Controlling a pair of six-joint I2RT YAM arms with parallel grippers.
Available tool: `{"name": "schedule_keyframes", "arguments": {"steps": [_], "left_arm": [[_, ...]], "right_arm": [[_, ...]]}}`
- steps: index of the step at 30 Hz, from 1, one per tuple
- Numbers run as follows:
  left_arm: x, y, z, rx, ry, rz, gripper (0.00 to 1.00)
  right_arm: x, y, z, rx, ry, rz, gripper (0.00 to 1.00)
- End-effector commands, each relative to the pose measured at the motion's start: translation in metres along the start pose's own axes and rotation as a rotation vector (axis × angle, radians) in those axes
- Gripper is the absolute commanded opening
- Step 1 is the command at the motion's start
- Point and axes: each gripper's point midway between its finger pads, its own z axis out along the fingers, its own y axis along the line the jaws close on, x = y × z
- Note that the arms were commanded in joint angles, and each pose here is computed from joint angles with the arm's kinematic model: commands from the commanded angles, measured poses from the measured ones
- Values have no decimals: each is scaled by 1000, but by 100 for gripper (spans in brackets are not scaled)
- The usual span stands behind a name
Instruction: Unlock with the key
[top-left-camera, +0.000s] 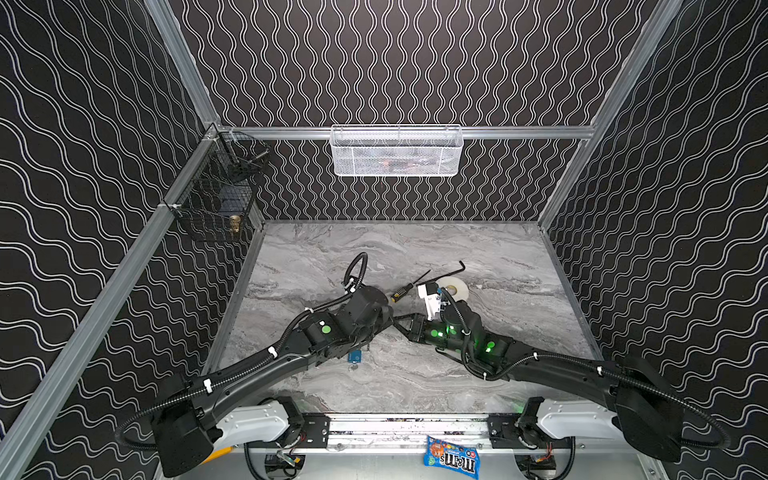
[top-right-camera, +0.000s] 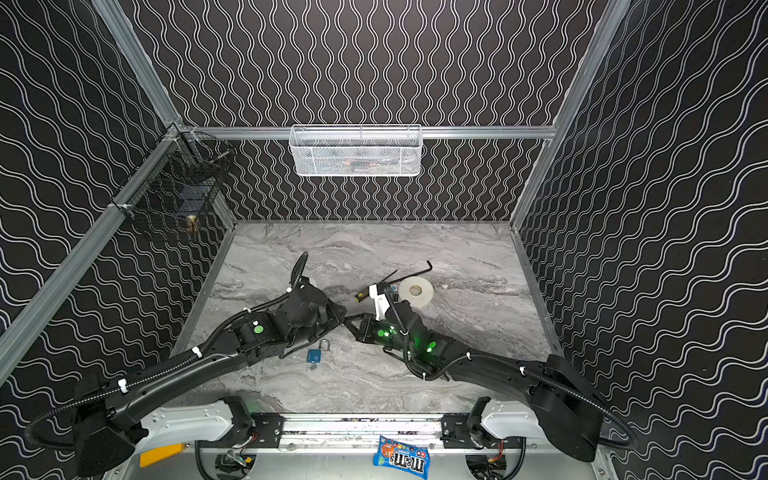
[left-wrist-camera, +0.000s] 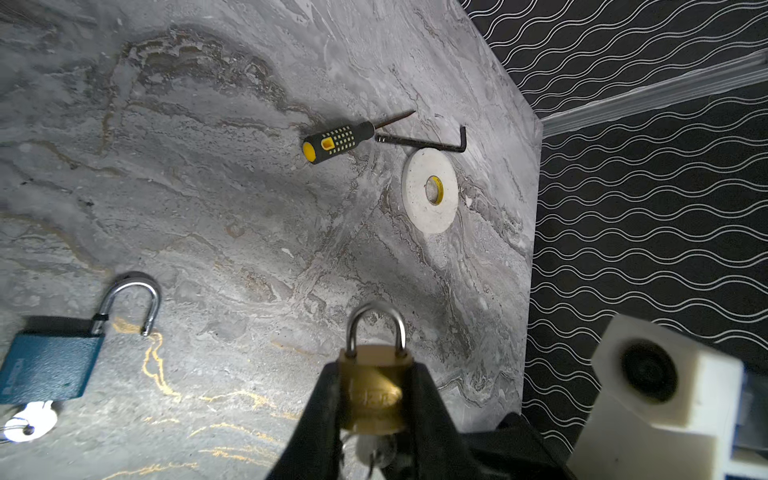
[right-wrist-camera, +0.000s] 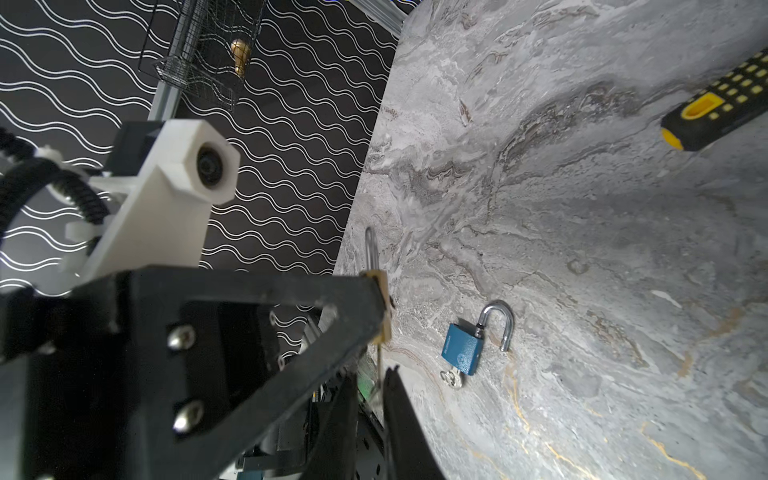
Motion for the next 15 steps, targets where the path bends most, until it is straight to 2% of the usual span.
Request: {"name": "schedule_keyframes", "arguments": {"steps": [1, 15], "left_arm": [[-10, 1, -3, -10, -49, 11, 0], [-10, 2, -3, -10, -54, 8, 0]], "right_arm": [[2, 1, 0, 0, 2, 15, 16], [-4, 7, 13, -22, -17, 51, 17]]}}
